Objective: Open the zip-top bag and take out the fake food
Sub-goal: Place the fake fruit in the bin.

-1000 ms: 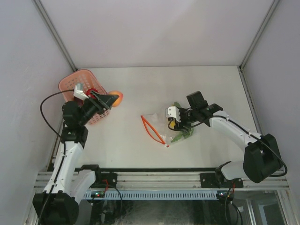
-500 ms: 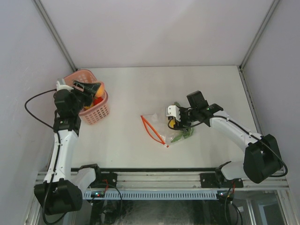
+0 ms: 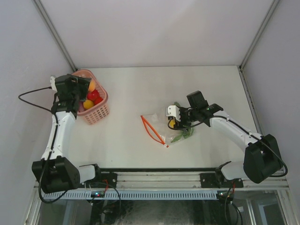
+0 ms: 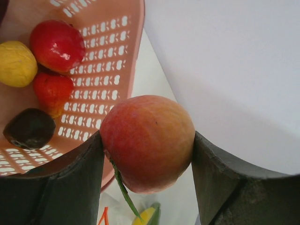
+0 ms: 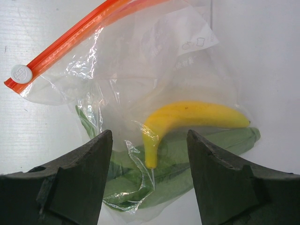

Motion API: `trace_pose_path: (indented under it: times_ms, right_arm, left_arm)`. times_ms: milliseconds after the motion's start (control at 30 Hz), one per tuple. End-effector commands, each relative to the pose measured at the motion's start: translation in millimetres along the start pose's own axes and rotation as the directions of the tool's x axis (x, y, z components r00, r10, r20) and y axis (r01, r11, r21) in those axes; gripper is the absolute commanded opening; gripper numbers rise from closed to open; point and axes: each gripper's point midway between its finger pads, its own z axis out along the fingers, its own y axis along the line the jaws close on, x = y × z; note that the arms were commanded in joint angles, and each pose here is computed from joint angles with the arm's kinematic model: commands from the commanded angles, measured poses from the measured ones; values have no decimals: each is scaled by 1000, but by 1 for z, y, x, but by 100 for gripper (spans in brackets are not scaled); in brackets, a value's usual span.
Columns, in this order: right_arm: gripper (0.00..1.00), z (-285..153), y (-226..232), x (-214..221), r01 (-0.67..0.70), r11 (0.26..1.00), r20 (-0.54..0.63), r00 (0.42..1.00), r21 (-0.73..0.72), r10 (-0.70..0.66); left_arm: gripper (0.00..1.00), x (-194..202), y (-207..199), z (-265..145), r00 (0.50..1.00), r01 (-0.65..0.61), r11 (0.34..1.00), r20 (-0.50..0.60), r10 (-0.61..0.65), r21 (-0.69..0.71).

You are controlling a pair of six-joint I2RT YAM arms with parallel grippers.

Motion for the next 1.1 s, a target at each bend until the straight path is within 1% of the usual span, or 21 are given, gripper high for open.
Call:
trace_pose_path:
  times_ms: [0, 200, 533, 633, 833, 1067]
  right_arm:
    - [65, -12, -16, -20, 54, 997, 39, 998, 60, -56]
    - [65, -12, -16, -20, 56, 997, 35, 998, 59, -58]
    - [65, -13, -16, -19, 59, 996, 33, 998, 60, -61]
    - [65, -13, -16, -19, 62, 996, 32, 997, 60, -64]
    - [65, -14, -17, -18, 63, 996, 31, 997, 61, -65]
    - [65, -15, -17, -17, 59, 996, 29, 998, 63, -61]
  left_arm:
    - [14, -30, -18, 2, 995, 35, 999, 98, -32, -32]
    - [14, -37, -8, 23, 994, 21, 990, 105, -7, -139]
    - [15, -50, 13, 63, 989, -50, 947, 119, 92, -318]
    - [15, -54, 22, 75, 984, -84, 922, 113, 136, -378]
    - [17, -52, 41, 97, 977, -152, 872, 62, 203, -464]
    - [20, -57, 66, 117, 956, -225, 793, 31, 293, -566]
